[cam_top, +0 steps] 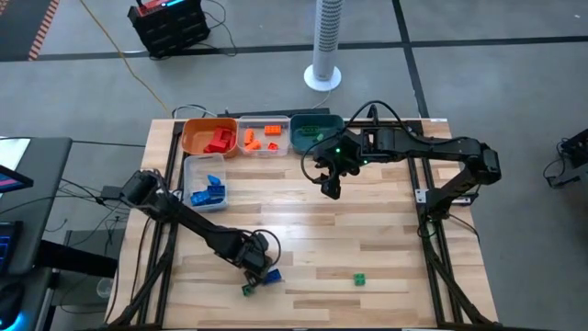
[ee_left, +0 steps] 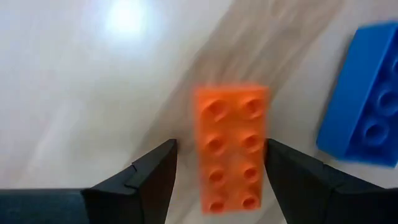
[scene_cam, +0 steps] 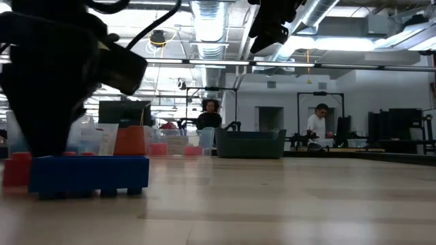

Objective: Sort blocks
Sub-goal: Put the orange game piece into the top transparent bin

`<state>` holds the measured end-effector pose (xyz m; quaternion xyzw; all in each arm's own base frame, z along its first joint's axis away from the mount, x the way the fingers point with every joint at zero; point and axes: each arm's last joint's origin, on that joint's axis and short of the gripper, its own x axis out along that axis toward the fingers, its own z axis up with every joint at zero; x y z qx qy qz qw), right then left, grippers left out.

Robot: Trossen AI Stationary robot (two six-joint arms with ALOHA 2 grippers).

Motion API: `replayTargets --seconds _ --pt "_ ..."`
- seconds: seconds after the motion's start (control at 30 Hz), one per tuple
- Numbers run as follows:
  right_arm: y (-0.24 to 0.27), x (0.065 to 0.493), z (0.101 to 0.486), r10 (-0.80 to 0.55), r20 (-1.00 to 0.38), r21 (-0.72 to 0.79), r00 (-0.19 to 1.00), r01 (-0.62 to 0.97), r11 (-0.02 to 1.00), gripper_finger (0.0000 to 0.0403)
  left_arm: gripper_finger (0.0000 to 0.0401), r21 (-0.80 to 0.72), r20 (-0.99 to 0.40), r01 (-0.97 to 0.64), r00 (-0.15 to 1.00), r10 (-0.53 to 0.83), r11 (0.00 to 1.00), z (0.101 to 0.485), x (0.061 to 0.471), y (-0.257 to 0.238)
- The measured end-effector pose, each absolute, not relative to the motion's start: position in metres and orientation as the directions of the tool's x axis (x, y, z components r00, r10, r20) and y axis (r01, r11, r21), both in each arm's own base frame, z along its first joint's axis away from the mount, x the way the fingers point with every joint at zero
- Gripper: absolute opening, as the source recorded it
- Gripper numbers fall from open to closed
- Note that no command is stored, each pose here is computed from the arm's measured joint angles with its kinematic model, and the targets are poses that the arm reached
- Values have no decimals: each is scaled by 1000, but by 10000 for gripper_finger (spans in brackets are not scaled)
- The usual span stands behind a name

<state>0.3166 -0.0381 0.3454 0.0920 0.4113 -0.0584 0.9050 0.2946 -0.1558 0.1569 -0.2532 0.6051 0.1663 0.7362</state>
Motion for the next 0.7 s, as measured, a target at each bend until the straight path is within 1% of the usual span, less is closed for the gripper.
replayTargets --seconds 0.17,0.4,0.5,0.63,0.7 --pt "-38 317 345 -30 -755 119 655 181 976 254 231 -163 -973 -512 227 -50 843 155 297 -151" --pt "-38 315 347 -30 -753 119 657 180 976 254 226 -180 -975 -518 209 -81 836 145 294 -140" --pt "-38 315 347 -30 -751 118 659 180 977 254 198 -174 -977 -523 195 -82 834 143 295 -135" --pt "-38 315 347 -30 -751 119 659 181 976 254 133 -182 -976 -537 198 -87 824 146 299 -129" --pt "-38 315 347 -30 -751 119 660 180 976 254 132 -195 -973 -540 213 -92 819 150 302 -126"
